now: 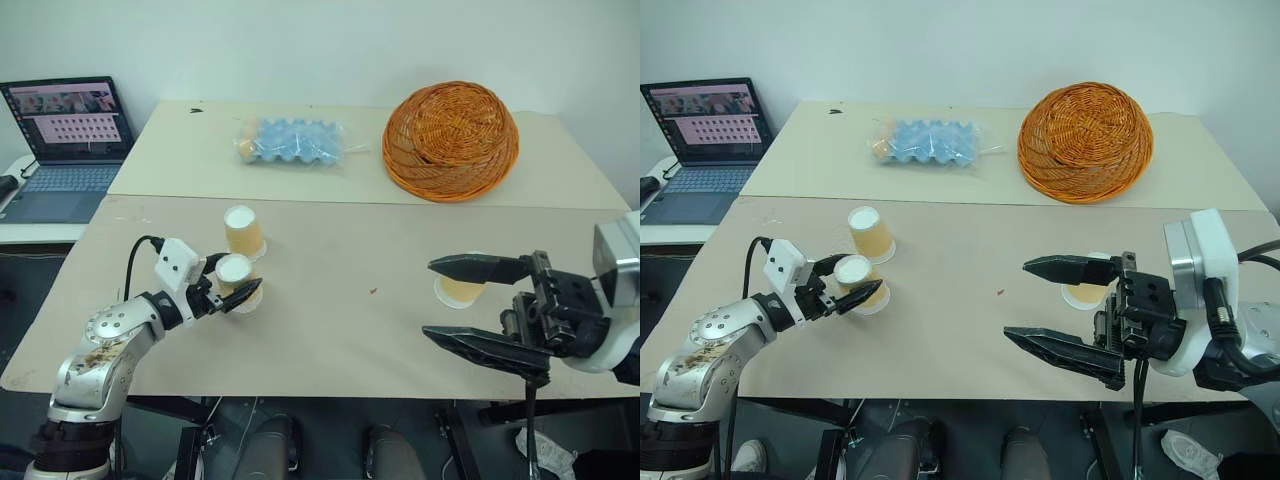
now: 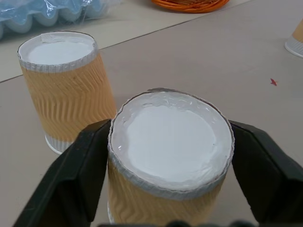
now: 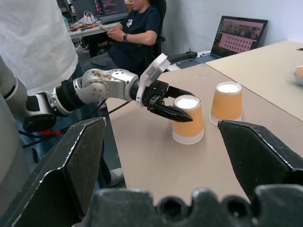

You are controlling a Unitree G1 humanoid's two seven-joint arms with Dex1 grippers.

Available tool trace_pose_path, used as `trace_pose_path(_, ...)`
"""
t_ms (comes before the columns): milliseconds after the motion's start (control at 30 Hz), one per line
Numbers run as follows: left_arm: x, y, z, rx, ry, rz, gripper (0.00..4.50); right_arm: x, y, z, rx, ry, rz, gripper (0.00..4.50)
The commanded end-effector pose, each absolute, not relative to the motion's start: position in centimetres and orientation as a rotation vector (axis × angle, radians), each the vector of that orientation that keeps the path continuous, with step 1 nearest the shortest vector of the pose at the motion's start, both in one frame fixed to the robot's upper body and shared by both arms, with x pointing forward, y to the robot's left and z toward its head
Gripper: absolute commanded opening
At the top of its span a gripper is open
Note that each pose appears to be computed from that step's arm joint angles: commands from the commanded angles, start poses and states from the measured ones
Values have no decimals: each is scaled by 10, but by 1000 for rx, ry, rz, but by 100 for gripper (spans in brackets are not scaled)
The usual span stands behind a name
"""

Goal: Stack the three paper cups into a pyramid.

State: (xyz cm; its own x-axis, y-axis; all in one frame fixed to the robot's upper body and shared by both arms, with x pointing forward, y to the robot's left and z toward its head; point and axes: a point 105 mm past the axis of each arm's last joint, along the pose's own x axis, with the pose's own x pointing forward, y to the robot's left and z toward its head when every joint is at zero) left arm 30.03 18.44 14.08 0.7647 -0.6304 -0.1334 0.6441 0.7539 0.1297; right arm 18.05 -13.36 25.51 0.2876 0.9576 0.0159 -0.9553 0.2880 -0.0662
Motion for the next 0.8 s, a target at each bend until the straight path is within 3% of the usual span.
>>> trace_pose_path(33,301,184,150,197,36,-696,242,177,-131,262,-80,-106,1285,450)
trace_pose_path(233,301,182,151,211,38,-703,238,178,-132,262,-81,-101,1279,450)
trace_pose_path(367,305,158,174,193,-41,-772,238,182,-136,262,-96,-96,1248,450)
trace_pose_path(500,306,108,189,169,-110,-954,238,184,-139,261,-103,-100,1220,450)
trace_pose_path(700,315,30,181,163,-130,-1176,238,190,-146,254,-117,-83,1146,450)
trace_pose_path(800,332,11,170,168,-101,-1177,238,191,-147,252,-111,-90,1123,450)
